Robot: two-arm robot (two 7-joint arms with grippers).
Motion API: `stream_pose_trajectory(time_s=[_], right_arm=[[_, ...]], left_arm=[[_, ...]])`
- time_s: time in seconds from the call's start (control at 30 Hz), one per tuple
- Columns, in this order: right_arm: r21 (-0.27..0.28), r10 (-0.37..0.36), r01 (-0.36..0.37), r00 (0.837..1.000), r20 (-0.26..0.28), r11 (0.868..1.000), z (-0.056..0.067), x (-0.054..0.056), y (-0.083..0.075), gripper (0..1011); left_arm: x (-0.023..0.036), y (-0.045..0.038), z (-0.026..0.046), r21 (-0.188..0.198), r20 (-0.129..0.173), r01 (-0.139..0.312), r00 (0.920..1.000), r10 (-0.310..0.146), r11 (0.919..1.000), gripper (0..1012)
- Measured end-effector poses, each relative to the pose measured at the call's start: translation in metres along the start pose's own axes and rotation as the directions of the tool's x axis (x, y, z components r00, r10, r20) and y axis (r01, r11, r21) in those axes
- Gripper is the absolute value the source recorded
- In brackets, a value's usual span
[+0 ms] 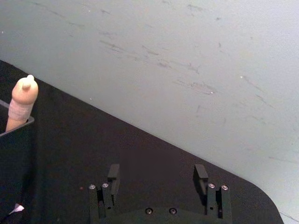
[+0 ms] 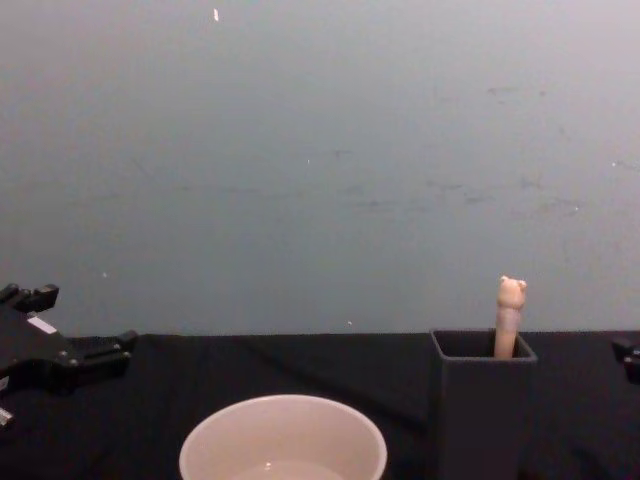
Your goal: Pick up the stirring spoon with one hand, stir inside the cup, then place it back in its original position.
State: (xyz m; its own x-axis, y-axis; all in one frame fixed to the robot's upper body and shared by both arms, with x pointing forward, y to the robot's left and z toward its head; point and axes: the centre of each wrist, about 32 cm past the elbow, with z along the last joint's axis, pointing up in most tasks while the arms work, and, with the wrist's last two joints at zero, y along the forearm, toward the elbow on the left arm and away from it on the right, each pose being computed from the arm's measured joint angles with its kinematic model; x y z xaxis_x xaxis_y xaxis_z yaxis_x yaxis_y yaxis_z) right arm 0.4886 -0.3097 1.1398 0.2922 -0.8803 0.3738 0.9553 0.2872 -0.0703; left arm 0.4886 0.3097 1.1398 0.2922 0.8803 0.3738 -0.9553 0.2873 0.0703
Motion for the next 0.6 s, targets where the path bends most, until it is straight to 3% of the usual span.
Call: stream_pose_trajectory(time_s=[0.6], right_arm=[[0.000, 0.000, 0.000, 1.000, 0.000, 1.000, 0.0000, 0.0000, 0.0000, 1002]], left_arm=[[0.0000, 0.0000, 0.0000, 0.000, 0.000, 0.000, 1.0000, 0.000, 1.0000, 1001]])
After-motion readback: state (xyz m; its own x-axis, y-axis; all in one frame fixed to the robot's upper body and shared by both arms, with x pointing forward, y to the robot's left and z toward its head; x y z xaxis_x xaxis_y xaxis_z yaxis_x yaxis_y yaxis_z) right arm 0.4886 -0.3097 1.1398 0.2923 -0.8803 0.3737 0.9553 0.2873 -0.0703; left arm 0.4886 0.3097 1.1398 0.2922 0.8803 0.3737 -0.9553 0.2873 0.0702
